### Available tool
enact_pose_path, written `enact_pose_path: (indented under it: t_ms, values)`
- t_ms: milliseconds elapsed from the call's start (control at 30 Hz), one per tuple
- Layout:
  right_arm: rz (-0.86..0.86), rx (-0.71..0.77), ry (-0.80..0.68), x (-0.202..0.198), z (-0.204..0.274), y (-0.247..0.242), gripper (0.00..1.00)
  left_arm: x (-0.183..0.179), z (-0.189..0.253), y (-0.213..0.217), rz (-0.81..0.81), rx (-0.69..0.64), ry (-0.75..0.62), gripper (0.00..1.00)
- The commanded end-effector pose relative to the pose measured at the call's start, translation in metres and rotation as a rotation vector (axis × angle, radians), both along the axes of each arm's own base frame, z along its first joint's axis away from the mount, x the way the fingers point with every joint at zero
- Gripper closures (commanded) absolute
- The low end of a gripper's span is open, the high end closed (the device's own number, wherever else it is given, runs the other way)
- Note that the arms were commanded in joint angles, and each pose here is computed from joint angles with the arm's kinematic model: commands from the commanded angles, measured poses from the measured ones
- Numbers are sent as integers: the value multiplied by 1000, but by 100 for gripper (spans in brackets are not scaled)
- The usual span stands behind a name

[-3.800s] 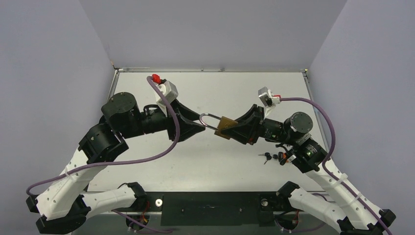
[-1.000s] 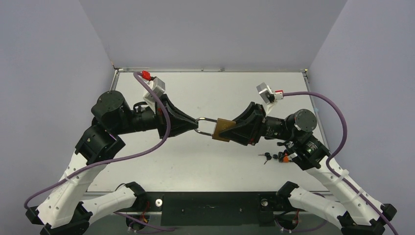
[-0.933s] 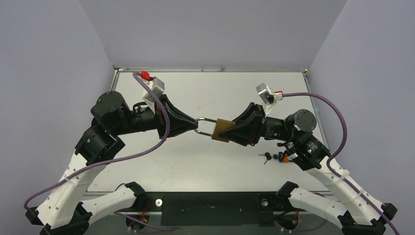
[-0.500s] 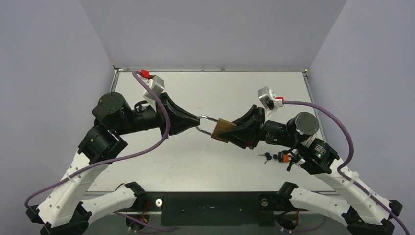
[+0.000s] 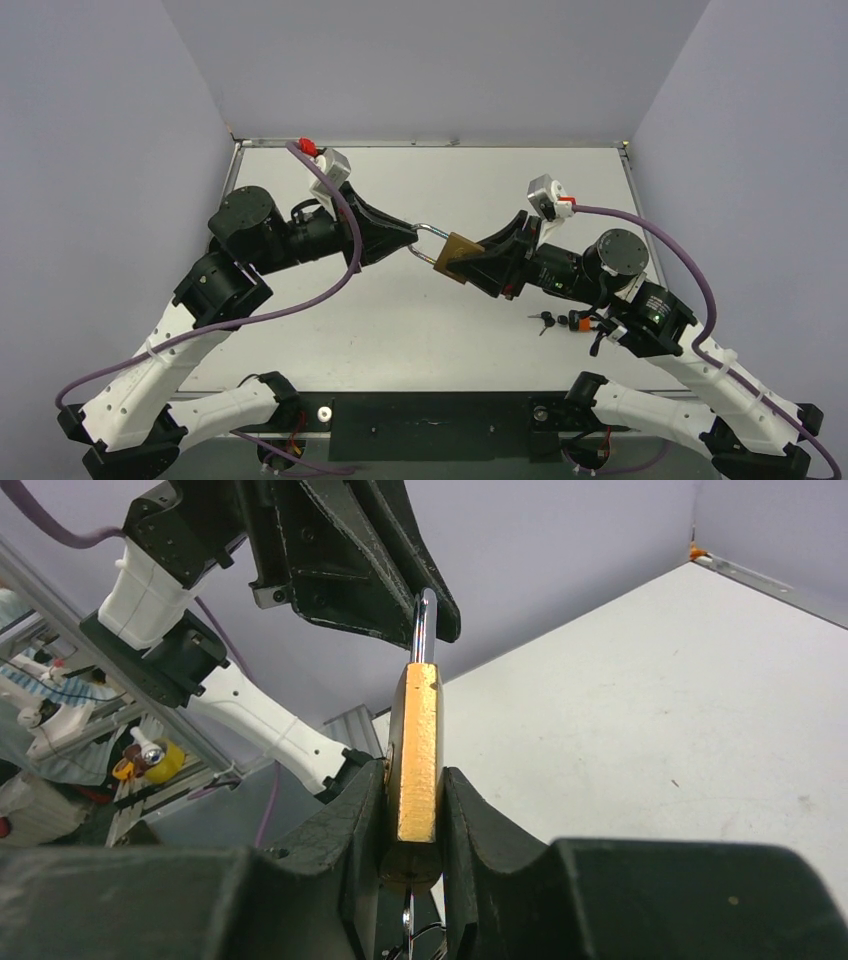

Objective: Lock with the key
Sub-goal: Lock the lock.

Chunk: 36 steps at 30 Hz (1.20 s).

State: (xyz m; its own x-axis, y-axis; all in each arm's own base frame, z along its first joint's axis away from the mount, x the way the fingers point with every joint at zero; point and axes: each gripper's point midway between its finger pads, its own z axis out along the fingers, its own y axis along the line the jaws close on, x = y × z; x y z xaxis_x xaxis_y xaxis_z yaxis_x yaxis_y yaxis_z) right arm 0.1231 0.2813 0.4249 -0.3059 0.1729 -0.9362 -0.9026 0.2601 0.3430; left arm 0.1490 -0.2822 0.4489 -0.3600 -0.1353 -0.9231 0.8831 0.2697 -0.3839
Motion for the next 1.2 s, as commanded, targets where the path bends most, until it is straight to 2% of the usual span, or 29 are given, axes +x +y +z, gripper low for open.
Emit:
enact_pose_path:
  t_ms: [0, 333, 767, 1167]
  values:
    - [-68, 139, -152, 17, 55, 11, 100, -20, -32, -32, -134, 64, 119, 100]
    - [-155, 57, -145, 32, 49, 20, 100, -2, -45, -39, 18, 124, 96, 100]
    - [-235, -24, -102, 53, 33, 27, 100, -21, -31, -52, -46, 80, 84, 100]
    - [-246, -71, -61, 60, 13, 34, 100, -42, 17, -58, -159, -95, 61, 100]
